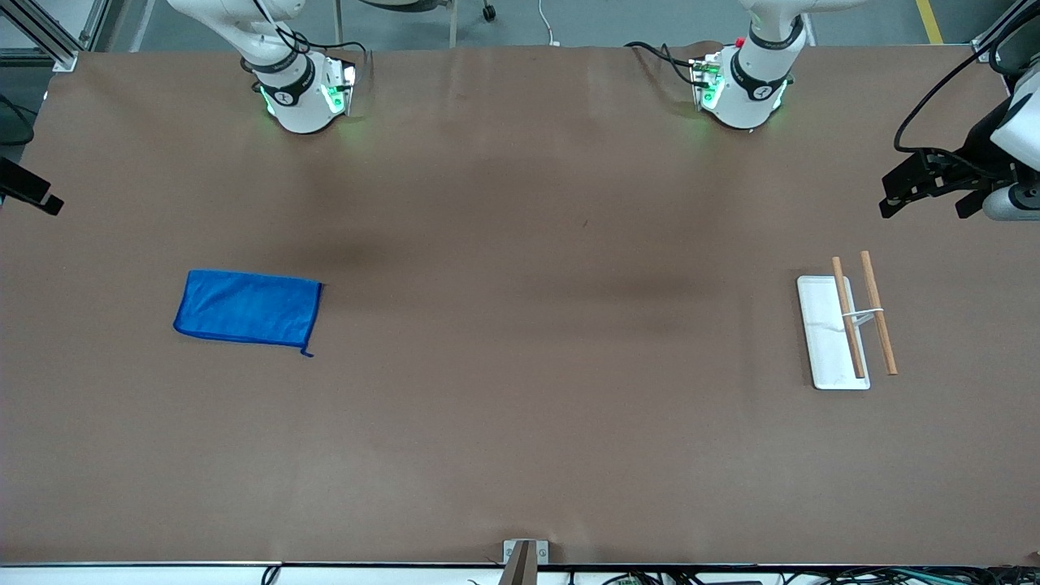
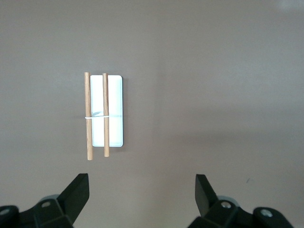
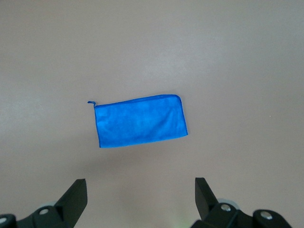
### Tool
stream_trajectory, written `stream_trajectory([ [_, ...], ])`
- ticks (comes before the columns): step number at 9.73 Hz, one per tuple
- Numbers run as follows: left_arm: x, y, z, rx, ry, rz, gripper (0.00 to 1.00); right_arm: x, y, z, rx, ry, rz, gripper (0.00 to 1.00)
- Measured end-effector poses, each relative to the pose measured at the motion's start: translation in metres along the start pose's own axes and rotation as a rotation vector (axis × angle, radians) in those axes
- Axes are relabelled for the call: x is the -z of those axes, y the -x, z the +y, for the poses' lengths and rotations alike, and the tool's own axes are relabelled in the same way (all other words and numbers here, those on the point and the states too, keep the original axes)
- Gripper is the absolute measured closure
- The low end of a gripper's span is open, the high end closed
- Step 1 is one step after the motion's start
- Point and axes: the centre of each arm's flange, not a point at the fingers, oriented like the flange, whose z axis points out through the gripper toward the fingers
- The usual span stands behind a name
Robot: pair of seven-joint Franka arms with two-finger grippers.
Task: Right arm passes towel to left arm to hang
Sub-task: 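Reach the right gripper down to the blue towel's edge and grasp it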
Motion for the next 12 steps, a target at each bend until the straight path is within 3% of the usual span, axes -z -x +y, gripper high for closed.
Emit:
stream_trajectory([
  [3, -0.001, -0.002, -0.001, 0.001, 0.001, 0.008, 0.01, -0.001, 0.0, -0.001, 0.013, 0.001, -0.002, 0.0],
  [5, -0.004, -0.005, -0.002, 0.003, 0.002, 0.007, 0.01, -0.035, -0.013, -0.009, 0.04, 0.01, -0.064, 0.0],
  [6, -0.006, -0.006, -0.003, 0.006, 0.002, 0.008, 0.01, -0.074, -0.027, -0.013, 0.047, 0.015, -0.087, 0.0],
  [8, -0.008, -0.008, -0.004, 0.007, 0.003, 0.007, 0.01, -0.184, -0.04, -0.023, 0.066, 0.018, -0.067, 0.0],
  [10, -0.009, -0.009, -0.004, 0.006, 0.003, 0.007, 0.01, -0.292, -0.017, -0.025, 0.11, 0.024, -0.036, 0.0],
  [12, -0.009, -0.009, -0.004, 0.012, 0.003, 0.008, 0.01, -0.361, -0.003, -0.017, 0.177, 0.026, -0.021, 0.0],
])
